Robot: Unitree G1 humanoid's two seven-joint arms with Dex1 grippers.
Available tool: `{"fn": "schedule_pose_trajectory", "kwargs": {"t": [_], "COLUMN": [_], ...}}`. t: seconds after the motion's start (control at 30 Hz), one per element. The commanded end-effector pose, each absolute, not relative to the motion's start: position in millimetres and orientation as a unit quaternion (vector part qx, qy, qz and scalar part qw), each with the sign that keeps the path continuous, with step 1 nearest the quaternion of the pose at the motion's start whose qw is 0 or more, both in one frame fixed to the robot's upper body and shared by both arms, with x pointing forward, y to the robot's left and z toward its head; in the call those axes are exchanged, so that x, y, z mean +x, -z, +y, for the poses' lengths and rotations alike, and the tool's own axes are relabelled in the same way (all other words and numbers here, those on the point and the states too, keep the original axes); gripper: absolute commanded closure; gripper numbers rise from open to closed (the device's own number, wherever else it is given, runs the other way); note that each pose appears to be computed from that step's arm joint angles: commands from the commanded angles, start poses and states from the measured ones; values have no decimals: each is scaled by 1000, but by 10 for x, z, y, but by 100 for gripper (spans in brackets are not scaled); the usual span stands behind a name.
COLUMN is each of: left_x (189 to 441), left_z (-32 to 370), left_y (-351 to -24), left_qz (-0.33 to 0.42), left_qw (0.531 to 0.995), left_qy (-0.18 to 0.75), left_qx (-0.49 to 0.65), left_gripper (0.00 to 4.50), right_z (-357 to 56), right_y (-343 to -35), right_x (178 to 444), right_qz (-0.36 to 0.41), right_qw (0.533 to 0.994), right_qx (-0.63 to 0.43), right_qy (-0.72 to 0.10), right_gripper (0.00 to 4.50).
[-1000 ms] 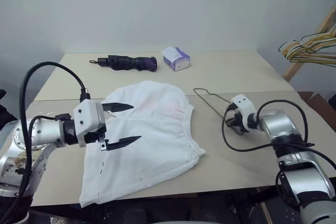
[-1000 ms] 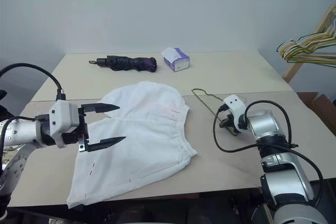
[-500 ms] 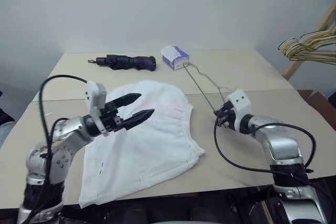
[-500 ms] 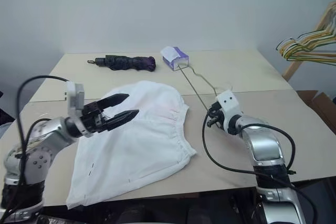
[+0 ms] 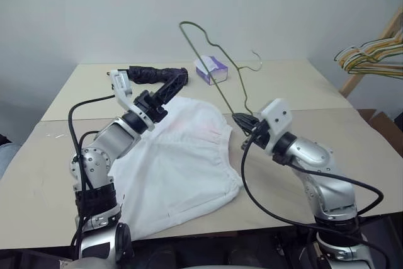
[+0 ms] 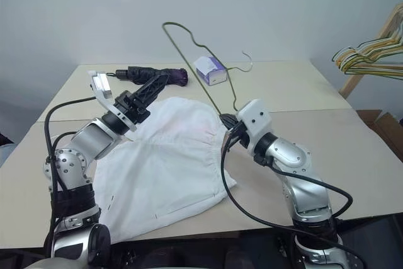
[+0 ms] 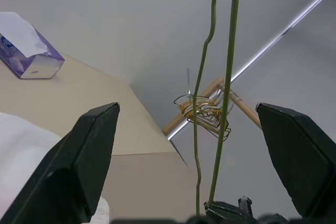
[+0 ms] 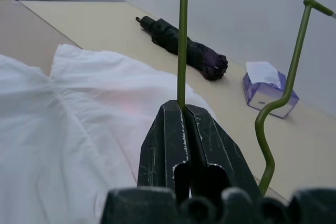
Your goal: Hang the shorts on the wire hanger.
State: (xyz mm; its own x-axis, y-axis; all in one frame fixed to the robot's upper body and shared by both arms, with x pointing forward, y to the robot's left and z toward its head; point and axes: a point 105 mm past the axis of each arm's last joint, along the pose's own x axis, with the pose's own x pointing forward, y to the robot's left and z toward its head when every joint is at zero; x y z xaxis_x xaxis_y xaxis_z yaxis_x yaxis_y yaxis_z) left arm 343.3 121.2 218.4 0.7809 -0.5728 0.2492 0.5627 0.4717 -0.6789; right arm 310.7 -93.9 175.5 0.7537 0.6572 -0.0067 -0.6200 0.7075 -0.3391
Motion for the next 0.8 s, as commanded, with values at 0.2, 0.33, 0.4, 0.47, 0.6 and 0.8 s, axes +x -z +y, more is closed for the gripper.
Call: {"fn": "schedule_pose_trajectory", "kwargs": {"t": [0.2,0.33,0.4,0.47,0.6,0.8], "left_x": [3423,3430,3429,3438,3440,3439], "left_z": [1153,1186,1190,1186,1156,1152], "left_y": [-2515,-2532,-2543,-2552,-2563,-2582], "left_qz": [-53,-61,-61,-61,-61,-65], "left_qw": [859,854,851,849,846,840], "left_qy": [339,339,339,337,341,343], "left_qx": [-379,-390,-396,-403,-405,-416], "left_gripper": [0,56,119,188,323,439], "right_z": [-783,-778,-782,-783,-773,-757], "right_y": [-1837,-1812,-1801,-1799,-1794,-1789], "right_x": [3002,3006,3009,3007,3003,3003], "right_qz": [-129,-130,-129,-132,-140,-157], "right_qw": [898,898,898,897,893,885], "right_qx": [-234,-242,-247,-252,-265,-293], "right_qy": [-349,-343,-340,-339,-335,-327], "right_gripper": [444,450,450,450,450,450]}}
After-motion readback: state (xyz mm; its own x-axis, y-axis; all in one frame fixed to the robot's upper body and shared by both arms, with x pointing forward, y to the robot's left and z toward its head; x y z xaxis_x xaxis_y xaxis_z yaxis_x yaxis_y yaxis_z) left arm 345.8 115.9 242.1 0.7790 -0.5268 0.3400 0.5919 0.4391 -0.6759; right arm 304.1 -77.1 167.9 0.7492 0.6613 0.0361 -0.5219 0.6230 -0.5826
